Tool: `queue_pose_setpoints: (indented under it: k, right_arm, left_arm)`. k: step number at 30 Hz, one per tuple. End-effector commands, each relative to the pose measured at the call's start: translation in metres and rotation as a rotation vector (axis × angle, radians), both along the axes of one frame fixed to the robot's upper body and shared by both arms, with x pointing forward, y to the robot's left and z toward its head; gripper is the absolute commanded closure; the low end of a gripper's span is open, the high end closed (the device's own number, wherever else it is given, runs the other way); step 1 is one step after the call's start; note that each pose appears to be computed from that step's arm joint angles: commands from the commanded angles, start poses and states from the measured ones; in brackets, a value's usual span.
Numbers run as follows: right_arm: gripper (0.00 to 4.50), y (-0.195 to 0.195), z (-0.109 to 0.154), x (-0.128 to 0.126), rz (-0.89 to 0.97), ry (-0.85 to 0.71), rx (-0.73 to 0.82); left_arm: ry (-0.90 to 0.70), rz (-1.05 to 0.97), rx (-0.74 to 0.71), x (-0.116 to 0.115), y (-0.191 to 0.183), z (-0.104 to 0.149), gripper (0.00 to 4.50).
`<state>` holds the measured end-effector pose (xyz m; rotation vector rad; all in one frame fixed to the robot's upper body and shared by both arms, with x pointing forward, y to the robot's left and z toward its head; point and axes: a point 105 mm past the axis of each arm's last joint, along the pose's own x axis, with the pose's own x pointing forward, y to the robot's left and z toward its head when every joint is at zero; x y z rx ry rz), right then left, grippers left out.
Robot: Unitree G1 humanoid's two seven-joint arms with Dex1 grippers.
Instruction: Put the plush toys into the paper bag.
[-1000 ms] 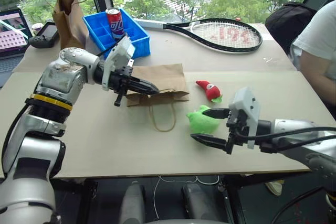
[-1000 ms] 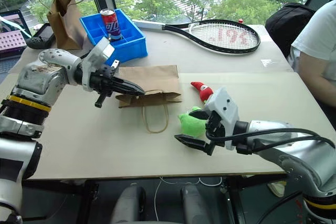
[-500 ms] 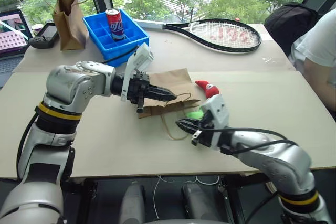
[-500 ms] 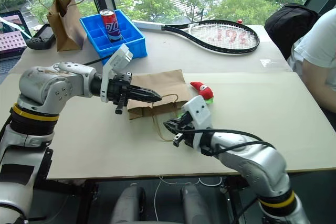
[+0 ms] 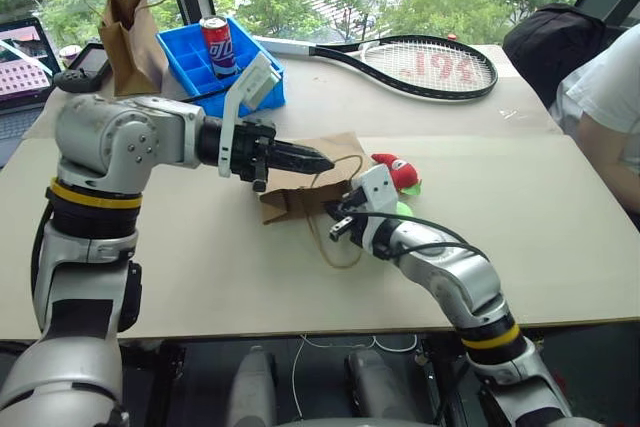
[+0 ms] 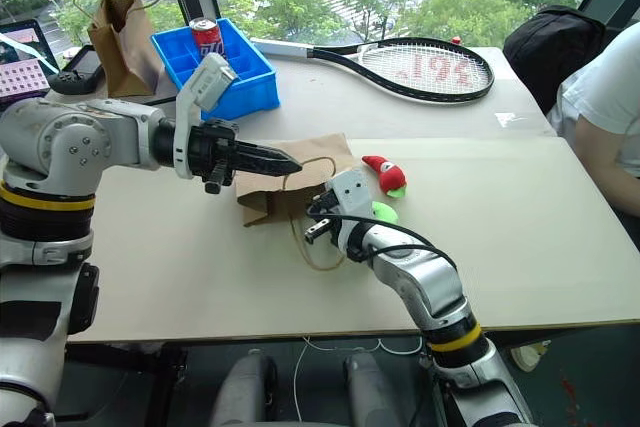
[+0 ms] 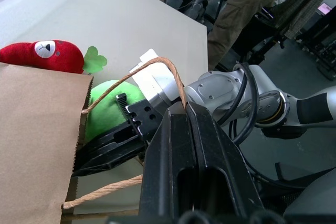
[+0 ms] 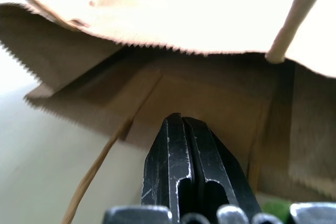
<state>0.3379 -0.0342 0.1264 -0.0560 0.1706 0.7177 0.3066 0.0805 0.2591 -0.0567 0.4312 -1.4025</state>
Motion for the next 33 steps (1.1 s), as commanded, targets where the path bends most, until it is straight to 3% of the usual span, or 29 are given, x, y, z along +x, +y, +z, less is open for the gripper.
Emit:
queue_pose_setpoints:
  k: [1, 12, 23, 33]
  right_arm:
    - [4.47, 0.007, -0.001, 0.011, 0.002, -0.041, -0.013]
    - [4.47, 0.017, -0.046, 0.014, 0.082, 0.017, -0.266]
    - [4.47, 0.014, -0.058, 0.004, 0.096, 0.074, -0.29]
    - [4.47, 0.009, -0.063, 0.001, 0.087, 0.099, -0.291]
  left_arm:
    - [-0.035, -0.021, -0.052, -0.008, -0.004, 0.021, 4.5]
    - [0.007, 0.122, -0.164, 0.014, 0.006, 0.055, 4.5]
    - [-0.171, 0.222, -0.14, 0.034, 0.031, 0.087, 4.5]
    - [-0.375, 0.237, -0.081, 0.038, 0.047, 0.118, 4.5]
